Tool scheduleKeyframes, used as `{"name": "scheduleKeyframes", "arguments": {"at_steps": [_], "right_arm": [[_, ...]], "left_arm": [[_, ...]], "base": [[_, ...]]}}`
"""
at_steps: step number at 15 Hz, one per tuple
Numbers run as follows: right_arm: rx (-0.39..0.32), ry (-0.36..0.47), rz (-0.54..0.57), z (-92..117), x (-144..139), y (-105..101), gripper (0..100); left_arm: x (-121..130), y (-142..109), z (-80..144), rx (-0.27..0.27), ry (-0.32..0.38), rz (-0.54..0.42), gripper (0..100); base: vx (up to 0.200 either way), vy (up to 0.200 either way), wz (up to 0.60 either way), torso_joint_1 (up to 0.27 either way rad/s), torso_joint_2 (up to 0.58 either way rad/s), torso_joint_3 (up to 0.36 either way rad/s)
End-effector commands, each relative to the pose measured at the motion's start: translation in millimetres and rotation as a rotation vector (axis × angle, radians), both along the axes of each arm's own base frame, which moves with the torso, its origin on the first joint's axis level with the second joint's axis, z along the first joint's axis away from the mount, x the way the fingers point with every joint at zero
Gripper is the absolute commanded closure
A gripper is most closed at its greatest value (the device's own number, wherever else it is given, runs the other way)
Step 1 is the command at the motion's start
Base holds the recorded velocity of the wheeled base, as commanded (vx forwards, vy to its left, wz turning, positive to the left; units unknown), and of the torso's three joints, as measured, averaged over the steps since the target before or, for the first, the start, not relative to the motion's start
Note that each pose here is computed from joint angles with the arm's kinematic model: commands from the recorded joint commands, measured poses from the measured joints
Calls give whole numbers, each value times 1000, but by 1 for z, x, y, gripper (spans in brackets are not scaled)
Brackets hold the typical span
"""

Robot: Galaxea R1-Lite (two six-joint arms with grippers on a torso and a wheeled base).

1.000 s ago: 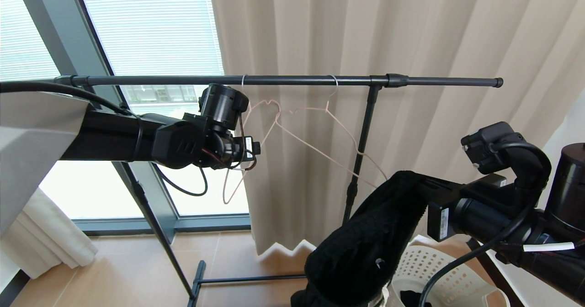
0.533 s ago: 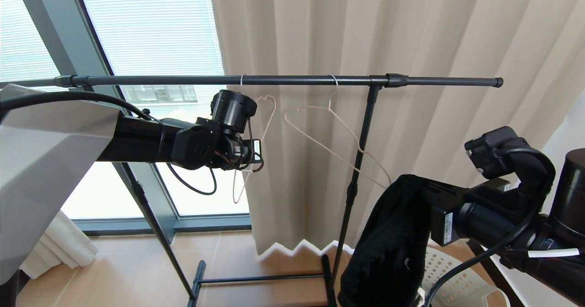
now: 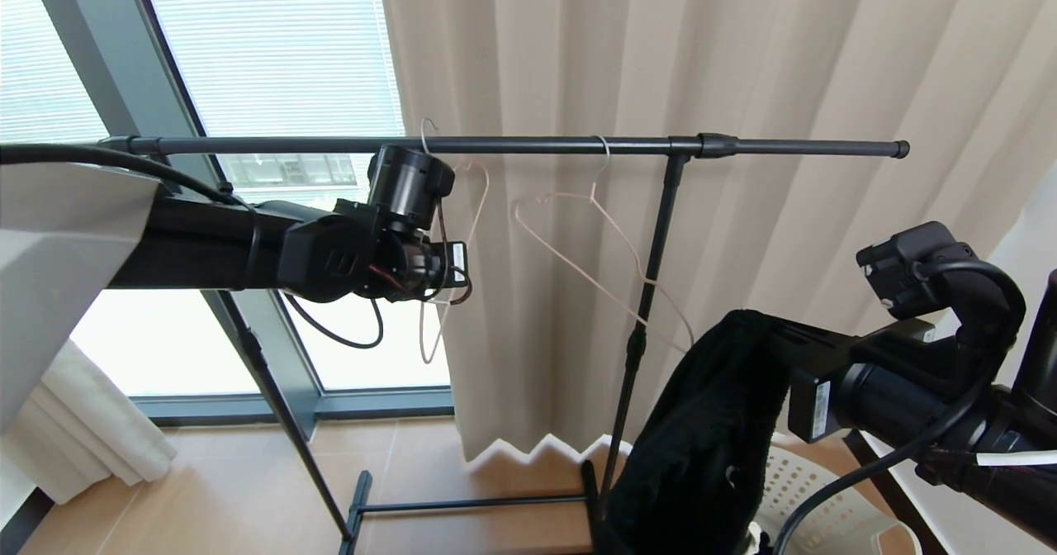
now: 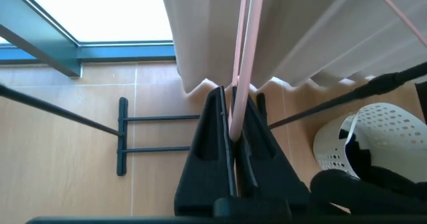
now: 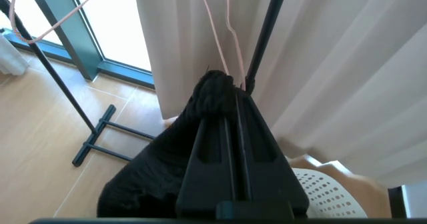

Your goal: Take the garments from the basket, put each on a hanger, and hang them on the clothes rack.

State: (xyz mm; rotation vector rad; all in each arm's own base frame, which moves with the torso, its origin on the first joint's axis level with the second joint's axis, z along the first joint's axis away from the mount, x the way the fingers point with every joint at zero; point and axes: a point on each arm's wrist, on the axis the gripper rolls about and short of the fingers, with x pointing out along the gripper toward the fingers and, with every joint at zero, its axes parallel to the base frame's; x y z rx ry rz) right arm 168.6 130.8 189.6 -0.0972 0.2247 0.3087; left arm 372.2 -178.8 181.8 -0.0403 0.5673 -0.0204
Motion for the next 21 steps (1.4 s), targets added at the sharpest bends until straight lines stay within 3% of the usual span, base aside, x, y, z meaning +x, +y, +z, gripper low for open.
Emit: {"name": "scheduleKeyframes", "arguments": {"at_steps": [1,6,10,16,18,21], "right_arm": [[3,-4,0,2,2,2,100],[-15,-17,6,8,15,13,100],[-44,-5,10,18,30,25,100],[-89,27,-6,25,51,43,100],[-108,40,-8,26,58,47,100],[-116,44,-21,27,68,54,100]], "left_arm": [[-30,6,26,-3,-38,-31,100],[-96,27,39,31,-43,-137,100],[-152,57,18,115,-121,-215,100],[-227,95,-8,64,-114,-417,100],[-238,102,-16,91,-109,-453,100],[-247,105,-25,68,-84,-515,100]], "base": [[0,0,0,0,0,0],[0,0,0,0,0,0],[0,0,0,0,0,0],[0,0,0,0,0,0],[0,0,0,0,0,0],[0,0,0,0,0,0]]}}
